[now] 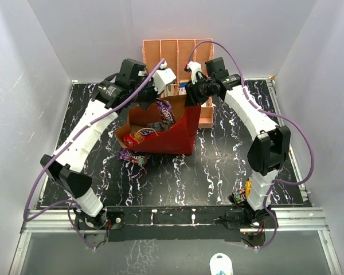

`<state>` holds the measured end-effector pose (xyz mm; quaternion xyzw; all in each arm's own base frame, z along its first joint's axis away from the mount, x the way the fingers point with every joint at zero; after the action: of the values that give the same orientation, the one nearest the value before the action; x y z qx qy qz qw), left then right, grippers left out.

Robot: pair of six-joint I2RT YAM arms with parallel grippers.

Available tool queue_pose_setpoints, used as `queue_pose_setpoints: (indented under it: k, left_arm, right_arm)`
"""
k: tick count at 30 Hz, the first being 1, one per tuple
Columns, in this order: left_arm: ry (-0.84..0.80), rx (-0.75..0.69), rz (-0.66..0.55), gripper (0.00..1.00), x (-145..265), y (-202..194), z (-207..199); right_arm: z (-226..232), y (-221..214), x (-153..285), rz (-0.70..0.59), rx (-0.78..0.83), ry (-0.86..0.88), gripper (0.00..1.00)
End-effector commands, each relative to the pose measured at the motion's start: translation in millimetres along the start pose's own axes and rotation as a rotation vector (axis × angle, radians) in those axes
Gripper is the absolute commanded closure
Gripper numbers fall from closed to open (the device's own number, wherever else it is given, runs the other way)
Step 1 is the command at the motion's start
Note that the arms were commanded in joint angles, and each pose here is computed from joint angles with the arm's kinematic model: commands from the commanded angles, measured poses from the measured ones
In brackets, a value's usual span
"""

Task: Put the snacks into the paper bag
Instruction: Place the snack in the paper bag, then pick up the snack from the center of the board.

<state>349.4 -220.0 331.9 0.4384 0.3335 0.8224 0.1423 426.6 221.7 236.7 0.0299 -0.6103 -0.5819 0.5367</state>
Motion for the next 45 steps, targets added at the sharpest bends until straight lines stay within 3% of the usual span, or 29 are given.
queue_pose_setpoints:
  k: [1, 6, 13, 20, 25, 33, 40, 45]
  left_arm:
    - [0.092, 0.033, -0.065, 0.82, 7.4, 12.7, 12.8]
    - [0.065, 0.041, -0.055, 0.57, 13.6, 7.0, 4.6]
    - [0.016, 0.02, -0.099, 0.42, 51.4, 8.4, -13.4]
    - [0.099, 0.162, -0.159, 0.36, 111.8, -15.0, 10.2]
    - [0.206, 0.361, -0.094, 0.29, 141.5, -71.3, 22.6]
    - [0.257, 0.583, 0.123, 0.28, 131.0, -167.8, -3.8]
    - [0.154, 0.751, 0.186, 0.28, 100.7, -241.4, -25.4]
    - [0.025, 0.834, 0.183, 0.28, 68.6, -273.6, -32.0]
  right_arm:
    - [7.3, 22.7, 15.6, -0.068, 0.062, -0.012, 0.64]
    - [7.8, 22.9, 15.5, -0.068, 0.063, -0.009, 0.64]
    - [7.8, 24.5, 16.0, -0.071, 0.064, -0.011, 0.64]
    - [8.1, 25.0, 16.8, -0.071, 0.065, -0.012, 0.63]
    - [8.8, 26.2, 17.9, -0.075, 0.068, -0.01, 0.63]
    - [11.5, 26.8, 19.9, -0.079, 0.07, 0.0, 0.63]
    - [14.2, 28.8, 23.7, -0.091, 0.077, 0.004, 0.63]
    - [14.3, 28.6, 22.4, -0.089, 0.076, 0.009, 0.63]
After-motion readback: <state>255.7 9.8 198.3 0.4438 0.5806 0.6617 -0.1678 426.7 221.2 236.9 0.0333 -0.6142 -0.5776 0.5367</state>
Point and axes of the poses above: each gripper's point midway between its finger pads, its own x axis back along the fingers, its own z axis along the line the jaws close on, y = z × x, the point moved 2 cm from there along x, back along the fingers, and after that the axes turned 7 degrees about -x, right-handed, at the moved point
